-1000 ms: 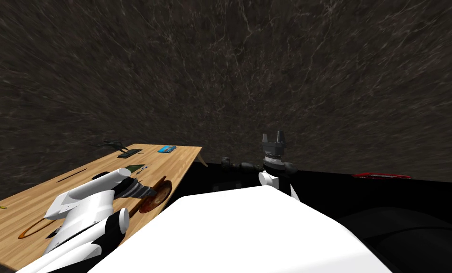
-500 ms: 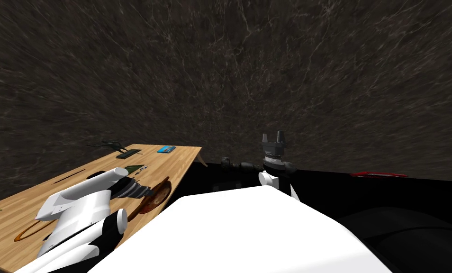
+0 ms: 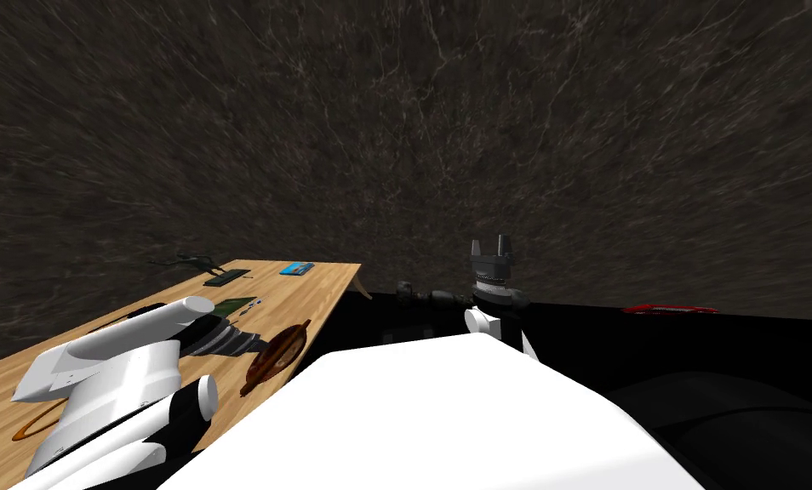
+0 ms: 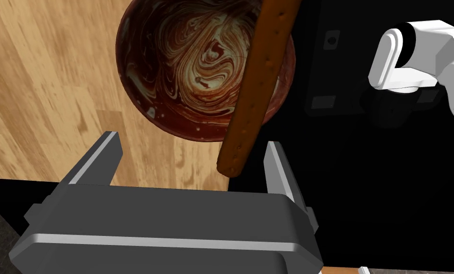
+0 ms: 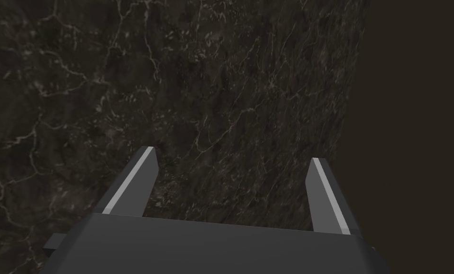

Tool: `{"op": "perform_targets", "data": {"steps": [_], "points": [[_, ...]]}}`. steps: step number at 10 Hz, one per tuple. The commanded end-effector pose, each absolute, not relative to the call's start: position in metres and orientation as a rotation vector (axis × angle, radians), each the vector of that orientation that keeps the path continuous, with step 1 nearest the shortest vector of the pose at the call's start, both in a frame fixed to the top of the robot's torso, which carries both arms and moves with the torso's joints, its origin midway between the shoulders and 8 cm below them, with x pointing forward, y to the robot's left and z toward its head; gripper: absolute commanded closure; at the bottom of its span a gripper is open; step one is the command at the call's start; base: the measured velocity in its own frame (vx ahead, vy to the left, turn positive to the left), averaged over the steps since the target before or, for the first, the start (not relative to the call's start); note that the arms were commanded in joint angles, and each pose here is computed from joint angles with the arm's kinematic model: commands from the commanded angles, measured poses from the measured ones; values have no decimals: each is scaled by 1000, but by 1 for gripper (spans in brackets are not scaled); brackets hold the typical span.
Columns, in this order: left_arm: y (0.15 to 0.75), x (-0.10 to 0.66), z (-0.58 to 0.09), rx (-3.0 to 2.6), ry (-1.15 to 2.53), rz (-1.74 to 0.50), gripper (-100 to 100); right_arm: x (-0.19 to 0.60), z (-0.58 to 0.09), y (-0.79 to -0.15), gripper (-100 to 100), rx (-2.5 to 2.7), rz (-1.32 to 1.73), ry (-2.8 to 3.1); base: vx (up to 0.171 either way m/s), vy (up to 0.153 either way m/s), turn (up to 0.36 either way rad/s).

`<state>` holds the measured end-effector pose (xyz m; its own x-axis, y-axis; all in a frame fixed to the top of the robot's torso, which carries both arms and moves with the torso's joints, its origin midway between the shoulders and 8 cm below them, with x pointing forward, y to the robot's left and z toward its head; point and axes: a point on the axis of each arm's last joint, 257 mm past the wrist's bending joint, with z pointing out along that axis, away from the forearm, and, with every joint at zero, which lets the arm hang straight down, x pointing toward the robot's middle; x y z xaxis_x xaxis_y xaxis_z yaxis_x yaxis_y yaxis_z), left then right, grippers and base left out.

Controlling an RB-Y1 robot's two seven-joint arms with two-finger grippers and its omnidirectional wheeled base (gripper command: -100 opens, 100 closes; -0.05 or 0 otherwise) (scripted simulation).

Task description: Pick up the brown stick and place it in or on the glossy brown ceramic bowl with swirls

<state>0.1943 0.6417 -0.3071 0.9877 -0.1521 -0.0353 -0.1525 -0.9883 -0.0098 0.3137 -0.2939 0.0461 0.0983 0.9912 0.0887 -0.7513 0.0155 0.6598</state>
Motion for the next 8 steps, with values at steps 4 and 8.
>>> {"op": "perform_targets", "data": {"steps": [4,8], "points": [[643,194,-300,-3121,235,56,0,314,46,-294,0,651,1433,464,-2,-2,-5],[643,194,-300,-3121,235,56,0,314,46,-294,0,651,1433,464,0,0,0]]}}
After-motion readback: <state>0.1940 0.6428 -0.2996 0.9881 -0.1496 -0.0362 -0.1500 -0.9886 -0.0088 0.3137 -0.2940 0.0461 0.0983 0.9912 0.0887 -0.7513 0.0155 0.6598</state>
